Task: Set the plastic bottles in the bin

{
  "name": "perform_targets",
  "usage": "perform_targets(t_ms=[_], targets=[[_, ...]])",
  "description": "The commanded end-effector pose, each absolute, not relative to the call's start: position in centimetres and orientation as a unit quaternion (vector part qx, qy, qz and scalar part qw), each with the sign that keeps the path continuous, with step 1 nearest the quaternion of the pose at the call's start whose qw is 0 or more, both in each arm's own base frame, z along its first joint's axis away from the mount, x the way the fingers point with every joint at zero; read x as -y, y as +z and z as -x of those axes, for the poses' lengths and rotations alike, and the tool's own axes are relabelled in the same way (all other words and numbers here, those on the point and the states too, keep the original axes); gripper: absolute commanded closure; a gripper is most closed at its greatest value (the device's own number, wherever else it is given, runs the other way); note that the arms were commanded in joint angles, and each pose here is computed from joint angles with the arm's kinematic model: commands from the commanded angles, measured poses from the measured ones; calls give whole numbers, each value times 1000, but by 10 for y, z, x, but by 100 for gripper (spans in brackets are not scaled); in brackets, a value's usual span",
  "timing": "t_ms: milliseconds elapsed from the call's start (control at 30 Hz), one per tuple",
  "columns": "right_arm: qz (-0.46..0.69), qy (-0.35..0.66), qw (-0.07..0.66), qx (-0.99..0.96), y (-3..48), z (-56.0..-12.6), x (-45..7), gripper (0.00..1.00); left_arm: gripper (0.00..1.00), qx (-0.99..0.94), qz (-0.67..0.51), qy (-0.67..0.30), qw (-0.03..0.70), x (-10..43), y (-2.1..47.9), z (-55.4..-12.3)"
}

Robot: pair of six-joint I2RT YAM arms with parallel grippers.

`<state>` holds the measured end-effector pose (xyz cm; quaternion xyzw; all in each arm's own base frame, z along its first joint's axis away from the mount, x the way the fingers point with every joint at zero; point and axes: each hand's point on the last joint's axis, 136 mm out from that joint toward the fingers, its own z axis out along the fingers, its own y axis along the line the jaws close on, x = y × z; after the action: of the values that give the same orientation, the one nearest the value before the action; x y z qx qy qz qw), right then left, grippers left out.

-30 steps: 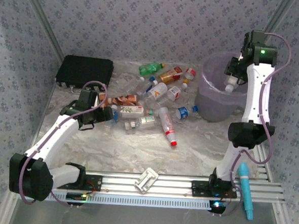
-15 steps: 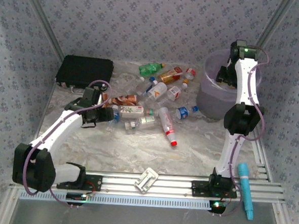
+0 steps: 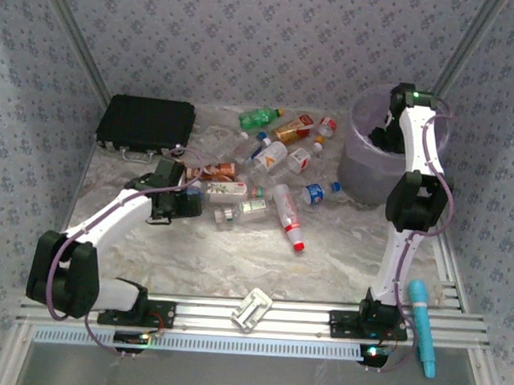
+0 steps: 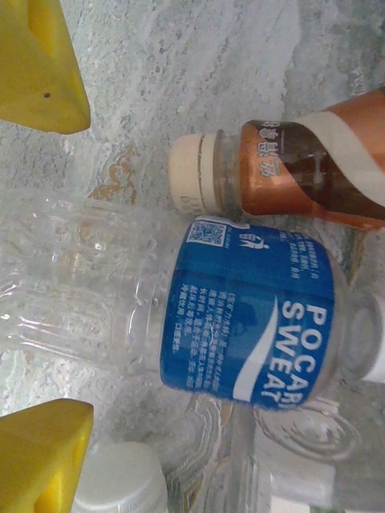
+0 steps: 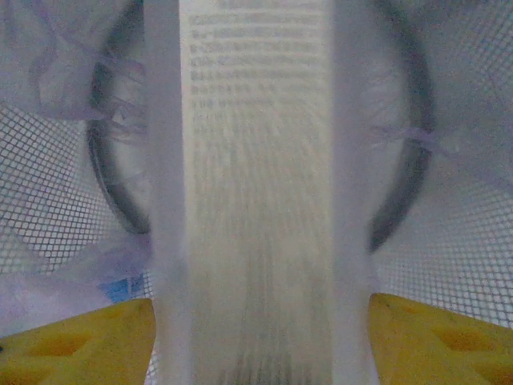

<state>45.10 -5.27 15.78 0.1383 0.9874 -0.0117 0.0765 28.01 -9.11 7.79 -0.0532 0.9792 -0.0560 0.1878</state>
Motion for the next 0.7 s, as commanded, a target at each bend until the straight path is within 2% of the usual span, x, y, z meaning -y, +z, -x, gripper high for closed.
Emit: perform_targets(t_ms=[0, 133, 300, 533, 667], targets=[[-135, -11, 101, -986, 182, -449, 56, 22, 13, -980, 55, -45, 188, 90, 72, -281], [-134, -17, 120, -984, 206, -443, 60, 12, 12, -981, 51, -39, 184, 92, 67, -282], [-143, -22, 177, -974, 259, -430, 65, 9, 12, -982, 49, -27, 182, 90, 62, -282], [-157, -10, 299, -941, 345, -407, 60, 9, 12, -983, 48, -42, 174, 98, 51, -282], [-141, 34, 361, -921, 382, -395, 40, 9, 13, -982, 50, -42, 174, 99, 44, -285]])
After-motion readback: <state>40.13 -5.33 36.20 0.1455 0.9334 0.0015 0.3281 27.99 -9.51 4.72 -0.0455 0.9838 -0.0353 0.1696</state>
